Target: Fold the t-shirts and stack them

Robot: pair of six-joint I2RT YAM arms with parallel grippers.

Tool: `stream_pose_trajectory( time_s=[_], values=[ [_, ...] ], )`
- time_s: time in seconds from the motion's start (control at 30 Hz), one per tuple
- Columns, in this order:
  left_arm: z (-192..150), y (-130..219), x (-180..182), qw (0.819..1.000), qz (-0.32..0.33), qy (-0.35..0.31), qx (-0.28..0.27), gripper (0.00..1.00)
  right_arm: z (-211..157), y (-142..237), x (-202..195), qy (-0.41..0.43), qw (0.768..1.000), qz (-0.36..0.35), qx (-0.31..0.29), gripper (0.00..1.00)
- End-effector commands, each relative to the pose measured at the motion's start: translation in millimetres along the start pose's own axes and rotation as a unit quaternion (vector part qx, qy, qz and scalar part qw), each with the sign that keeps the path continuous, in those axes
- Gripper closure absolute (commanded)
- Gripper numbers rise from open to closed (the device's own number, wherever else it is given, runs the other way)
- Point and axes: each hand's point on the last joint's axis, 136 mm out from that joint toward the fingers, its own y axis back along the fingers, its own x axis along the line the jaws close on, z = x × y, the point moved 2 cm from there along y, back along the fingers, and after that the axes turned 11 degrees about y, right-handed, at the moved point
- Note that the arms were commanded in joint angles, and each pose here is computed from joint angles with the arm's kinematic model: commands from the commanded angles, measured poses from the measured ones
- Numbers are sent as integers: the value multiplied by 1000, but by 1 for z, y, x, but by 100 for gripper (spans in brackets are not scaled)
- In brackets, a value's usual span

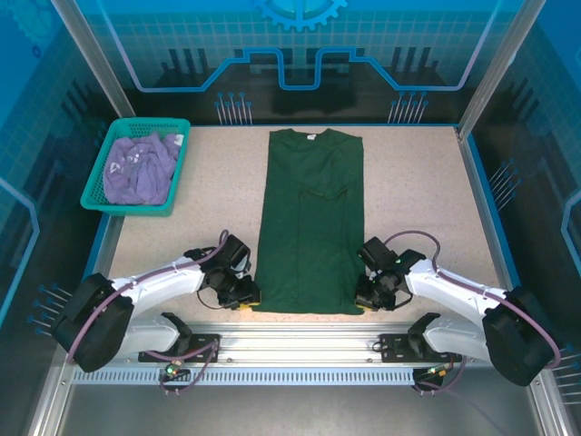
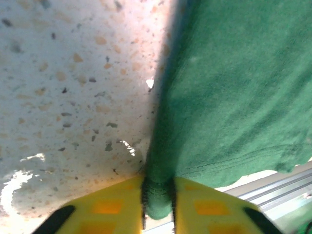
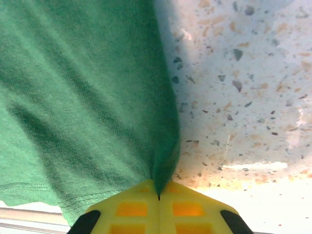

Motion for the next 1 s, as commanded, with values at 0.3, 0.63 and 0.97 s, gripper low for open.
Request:
stream_pose_trajectory(
  time_s=[0.3, 0.63, 0.97],
  values=[
    [-5, 1, 1, 999, 41, -33, 11, 100, -4, 5, -7, 0, 999, -45, 13, 100],
    [-42, 15, 4, 997, 41, -49, 45, 100, -36, 1, -8, 6, 997, -65, 30, 100],
    [-20, 58, -48, 999, -18, -51, 3, 100, 4, 60, 11, -15, 998, -40, -38, 100]
  ],
)
